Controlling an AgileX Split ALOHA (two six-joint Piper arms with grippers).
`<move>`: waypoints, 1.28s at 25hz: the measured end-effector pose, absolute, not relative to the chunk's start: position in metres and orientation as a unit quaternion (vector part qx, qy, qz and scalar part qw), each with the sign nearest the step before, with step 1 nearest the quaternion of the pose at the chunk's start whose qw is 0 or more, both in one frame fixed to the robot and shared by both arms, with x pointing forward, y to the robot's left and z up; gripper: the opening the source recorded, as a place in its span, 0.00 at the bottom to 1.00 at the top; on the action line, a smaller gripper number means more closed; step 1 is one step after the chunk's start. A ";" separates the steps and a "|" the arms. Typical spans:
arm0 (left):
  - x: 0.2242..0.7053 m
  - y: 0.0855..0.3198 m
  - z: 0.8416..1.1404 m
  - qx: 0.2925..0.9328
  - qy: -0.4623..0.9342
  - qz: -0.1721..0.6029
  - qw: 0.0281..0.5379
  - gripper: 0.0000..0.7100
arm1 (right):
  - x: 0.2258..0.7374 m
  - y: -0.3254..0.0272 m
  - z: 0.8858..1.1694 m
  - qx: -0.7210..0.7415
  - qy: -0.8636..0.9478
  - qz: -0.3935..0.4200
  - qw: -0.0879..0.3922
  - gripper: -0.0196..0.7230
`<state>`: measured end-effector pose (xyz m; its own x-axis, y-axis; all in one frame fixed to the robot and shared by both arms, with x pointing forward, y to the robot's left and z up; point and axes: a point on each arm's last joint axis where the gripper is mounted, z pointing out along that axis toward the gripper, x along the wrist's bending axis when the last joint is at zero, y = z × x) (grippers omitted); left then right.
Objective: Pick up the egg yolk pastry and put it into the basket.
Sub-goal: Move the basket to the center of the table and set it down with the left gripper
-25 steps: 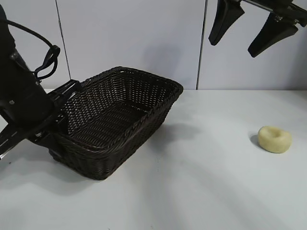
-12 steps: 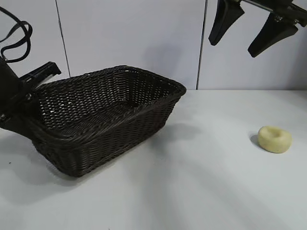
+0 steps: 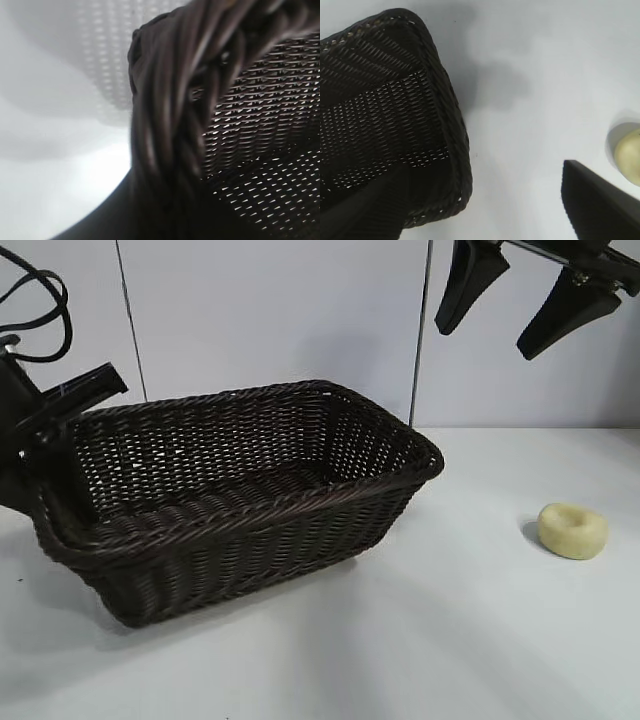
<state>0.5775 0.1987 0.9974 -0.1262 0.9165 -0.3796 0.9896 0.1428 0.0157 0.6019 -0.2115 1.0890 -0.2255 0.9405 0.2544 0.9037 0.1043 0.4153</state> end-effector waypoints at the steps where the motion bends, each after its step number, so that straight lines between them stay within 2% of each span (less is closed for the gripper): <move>1: 0.583 0.197 0.998 0.653 0.732 -0.123 0.149 0.14 | 0.602 -0.212 1.089 0.621 0.742 0.249 0.037 0.82; 7: 0.608 0.191 0.991 0.704 0.684 -0.137 0.130 0.14 | 0.602 -0.212 1.089 0.621 0.742 0.249 0.037 0.82; 13: 0.627 0.180 0.982 0.722 0.666 -0.137 0.128 0.14 | 0.602 -0.212 1.089 0.621 0.742 0.248 0.037 0.82; 20: 0.633 0.175 0.957 0.738 0.649 -0.148 0.112 0.14 | 0.602 -0.212 1.089 0.621 0.742 0.248 0.037 0.82; 32: 0.641 0.174 0.951 0.745 0.642 -0.123 0.137 0.14 | 0.602 -0.212 1.089 0.621 0.742 0.248 0.037 0.82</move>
